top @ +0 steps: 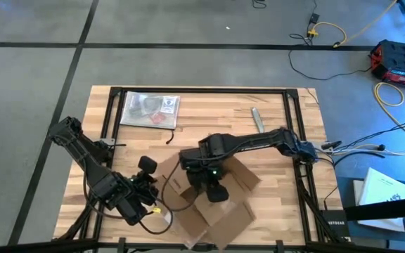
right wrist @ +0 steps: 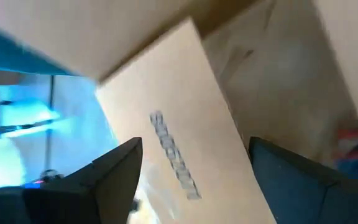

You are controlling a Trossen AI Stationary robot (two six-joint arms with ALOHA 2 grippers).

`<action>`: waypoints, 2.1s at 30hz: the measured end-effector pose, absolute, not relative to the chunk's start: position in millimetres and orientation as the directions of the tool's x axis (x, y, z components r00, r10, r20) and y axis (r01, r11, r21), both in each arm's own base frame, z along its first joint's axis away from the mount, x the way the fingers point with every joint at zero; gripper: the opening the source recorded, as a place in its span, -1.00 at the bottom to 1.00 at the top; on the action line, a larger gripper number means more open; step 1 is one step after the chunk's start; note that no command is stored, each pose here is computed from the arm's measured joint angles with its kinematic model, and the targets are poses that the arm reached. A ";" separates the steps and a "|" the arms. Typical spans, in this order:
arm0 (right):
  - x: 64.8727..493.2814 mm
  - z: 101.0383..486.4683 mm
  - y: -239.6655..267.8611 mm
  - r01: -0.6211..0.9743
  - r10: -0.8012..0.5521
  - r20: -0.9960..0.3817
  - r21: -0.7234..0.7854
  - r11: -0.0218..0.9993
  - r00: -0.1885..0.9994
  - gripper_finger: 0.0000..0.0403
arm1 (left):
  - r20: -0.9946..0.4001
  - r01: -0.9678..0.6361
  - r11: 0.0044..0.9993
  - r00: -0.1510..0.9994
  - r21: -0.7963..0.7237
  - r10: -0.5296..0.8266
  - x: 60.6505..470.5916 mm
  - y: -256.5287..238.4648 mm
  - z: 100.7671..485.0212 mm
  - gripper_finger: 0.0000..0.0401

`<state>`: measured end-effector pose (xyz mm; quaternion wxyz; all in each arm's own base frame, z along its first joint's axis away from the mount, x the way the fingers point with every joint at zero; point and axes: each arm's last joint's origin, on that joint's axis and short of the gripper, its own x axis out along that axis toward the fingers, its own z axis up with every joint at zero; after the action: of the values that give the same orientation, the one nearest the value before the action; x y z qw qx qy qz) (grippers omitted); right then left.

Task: Unpack boxes
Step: Break down the box until it is fully flat

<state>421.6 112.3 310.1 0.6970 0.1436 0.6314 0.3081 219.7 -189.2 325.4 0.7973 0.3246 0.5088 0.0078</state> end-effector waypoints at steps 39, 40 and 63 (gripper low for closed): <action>348.1 390.9 185.2 -0.337 0.552 -0.810 0.473 0.814 0.196 0.39 | -0.799 0.270 0.805 0.478 0.528 0.364 251.6 -158.8 326.5 -1.00; 352.1 391.2 180.8 -0.359 0.529 -0.816 0.433 0.827 0.234 0.39 | -0.799 0.268 0.806 0.481 0.527 0.361 251.9 -159.1 326.6 -1.00; 405.9 335.3 125.1 -0.528 0.012 -0.880 -0.274 0.804 0.475 0.39 | -0.795 0.259 0.813 0.493 0.521 0.352 252.4 -161.2 327.0 -1.00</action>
<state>405.9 125.1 335.3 0.8165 -0.2662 0.4850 0.1652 252.4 -161.2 327.0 0.8088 0.3043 0.5024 0.0288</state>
